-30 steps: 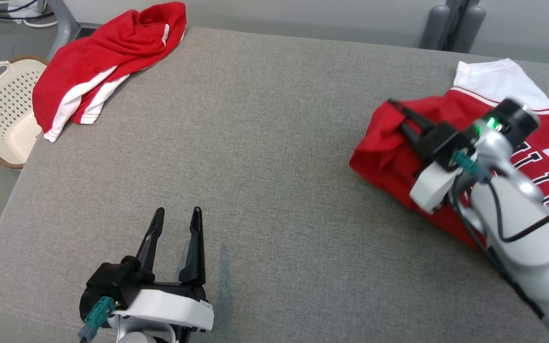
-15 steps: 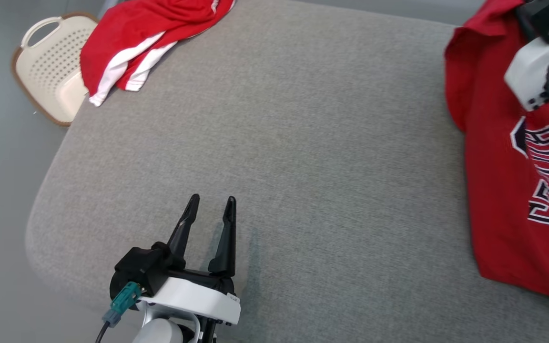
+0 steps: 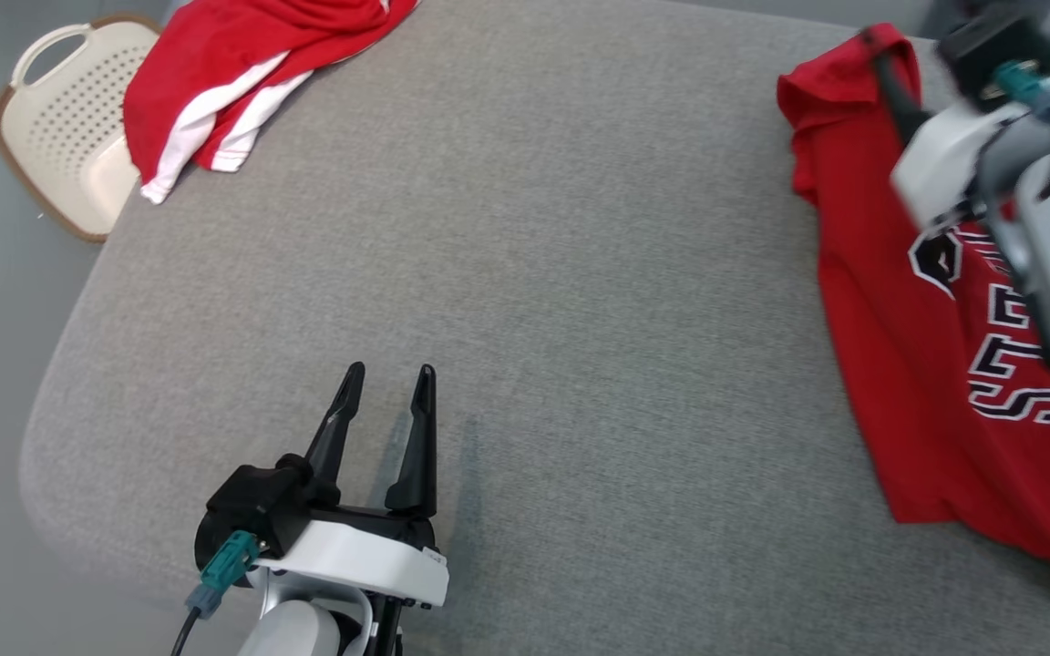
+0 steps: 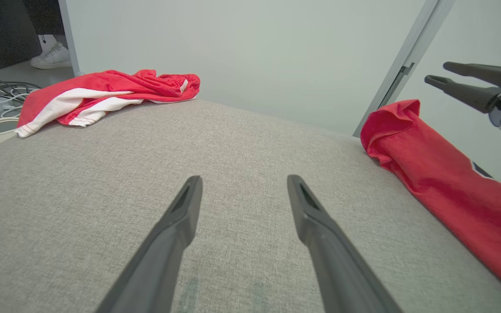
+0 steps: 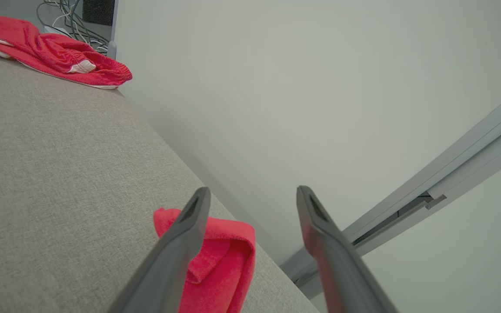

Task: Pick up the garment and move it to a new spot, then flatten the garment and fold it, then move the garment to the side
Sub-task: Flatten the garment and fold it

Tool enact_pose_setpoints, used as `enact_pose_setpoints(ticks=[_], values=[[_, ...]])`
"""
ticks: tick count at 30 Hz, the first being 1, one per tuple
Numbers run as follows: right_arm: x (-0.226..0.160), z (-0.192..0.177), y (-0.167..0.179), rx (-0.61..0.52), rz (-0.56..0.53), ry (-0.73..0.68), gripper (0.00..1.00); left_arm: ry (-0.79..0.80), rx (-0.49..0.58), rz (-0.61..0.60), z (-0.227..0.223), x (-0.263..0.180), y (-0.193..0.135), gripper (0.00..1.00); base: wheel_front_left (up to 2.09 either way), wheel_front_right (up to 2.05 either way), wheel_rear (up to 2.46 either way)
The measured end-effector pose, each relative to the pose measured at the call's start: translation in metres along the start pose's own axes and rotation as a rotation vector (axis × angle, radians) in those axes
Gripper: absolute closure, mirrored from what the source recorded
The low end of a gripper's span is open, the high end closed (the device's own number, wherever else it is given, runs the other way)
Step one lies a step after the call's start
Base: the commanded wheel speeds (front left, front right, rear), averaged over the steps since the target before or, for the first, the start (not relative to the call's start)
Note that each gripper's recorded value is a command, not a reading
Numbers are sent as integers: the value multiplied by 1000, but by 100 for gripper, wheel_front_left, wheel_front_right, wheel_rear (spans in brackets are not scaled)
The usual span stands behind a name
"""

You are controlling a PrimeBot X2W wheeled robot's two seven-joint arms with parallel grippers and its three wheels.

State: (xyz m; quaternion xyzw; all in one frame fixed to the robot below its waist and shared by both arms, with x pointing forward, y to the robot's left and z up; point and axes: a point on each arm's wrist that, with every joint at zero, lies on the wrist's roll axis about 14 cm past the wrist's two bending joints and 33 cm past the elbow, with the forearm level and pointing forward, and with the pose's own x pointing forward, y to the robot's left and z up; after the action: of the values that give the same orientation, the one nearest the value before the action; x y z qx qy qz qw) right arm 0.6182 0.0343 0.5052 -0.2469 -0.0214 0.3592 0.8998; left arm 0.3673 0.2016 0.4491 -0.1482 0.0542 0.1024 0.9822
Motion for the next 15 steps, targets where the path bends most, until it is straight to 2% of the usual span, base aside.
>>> enact_pose_setpoints(ticks=[7,12,15], values=[[-35,19,53,65,89,-82,0,-15,4,-52,3,2,-15,0,0,0,0],[-74,-2,106,151,179,-10,0,-30,4,-93,6,0,-26,0,0,0,0],[-93,-22,114,189,185,78,0,-41,2,-113,10,0,-32,0,0,0,0]])
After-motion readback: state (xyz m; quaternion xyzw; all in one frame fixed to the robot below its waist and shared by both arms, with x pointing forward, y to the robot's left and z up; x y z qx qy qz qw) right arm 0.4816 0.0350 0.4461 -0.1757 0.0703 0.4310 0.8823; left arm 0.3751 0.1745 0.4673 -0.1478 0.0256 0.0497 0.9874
